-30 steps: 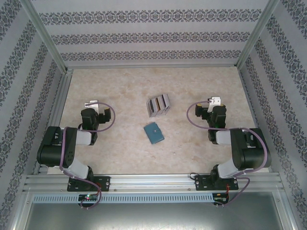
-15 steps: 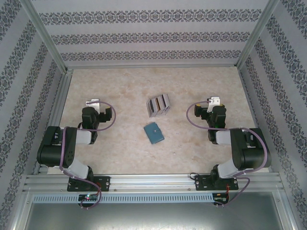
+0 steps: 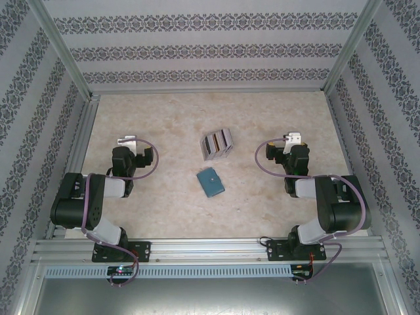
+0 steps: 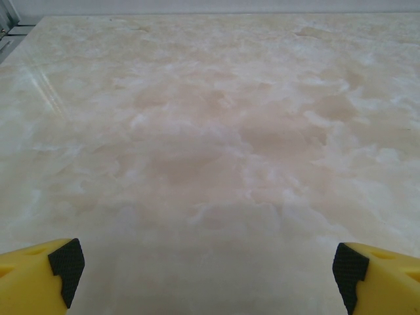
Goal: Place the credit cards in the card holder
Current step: Reset both arms
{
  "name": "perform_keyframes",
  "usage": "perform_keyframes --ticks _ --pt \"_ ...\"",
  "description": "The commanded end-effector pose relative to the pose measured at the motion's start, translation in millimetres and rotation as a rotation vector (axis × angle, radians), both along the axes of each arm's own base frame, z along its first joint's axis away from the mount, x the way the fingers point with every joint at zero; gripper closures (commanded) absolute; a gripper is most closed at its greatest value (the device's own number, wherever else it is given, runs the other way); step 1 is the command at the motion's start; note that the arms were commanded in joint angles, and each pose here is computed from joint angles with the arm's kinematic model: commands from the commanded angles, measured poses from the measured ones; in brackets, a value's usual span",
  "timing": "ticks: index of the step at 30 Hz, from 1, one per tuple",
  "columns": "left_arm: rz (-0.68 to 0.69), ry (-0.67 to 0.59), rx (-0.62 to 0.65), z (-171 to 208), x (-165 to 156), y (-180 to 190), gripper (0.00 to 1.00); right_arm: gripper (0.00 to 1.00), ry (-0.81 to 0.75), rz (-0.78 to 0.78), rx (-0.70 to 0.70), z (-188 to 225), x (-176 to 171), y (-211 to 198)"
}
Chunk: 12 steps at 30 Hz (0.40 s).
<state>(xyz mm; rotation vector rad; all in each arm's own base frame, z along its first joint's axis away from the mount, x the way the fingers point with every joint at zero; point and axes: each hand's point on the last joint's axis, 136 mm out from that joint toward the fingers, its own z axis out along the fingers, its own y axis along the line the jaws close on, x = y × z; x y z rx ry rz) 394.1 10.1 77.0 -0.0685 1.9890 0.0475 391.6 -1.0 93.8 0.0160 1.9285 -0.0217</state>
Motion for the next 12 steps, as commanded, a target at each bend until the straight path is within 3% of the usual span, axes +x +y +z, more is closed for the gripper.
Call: perform_keyframes --ticks 1,12 --pt "-0.015 -0.014 0.011 5.8 5.1 0.9 0.0 0.02 -0.037 0.009 0.029 11.9 5.9 2.7" --pt "-0.032 -0.013 0.011 5.9 5.5 -1.8 0.01 0.02 -0.037 0.009 0.026 12.0 6.0 2.3"
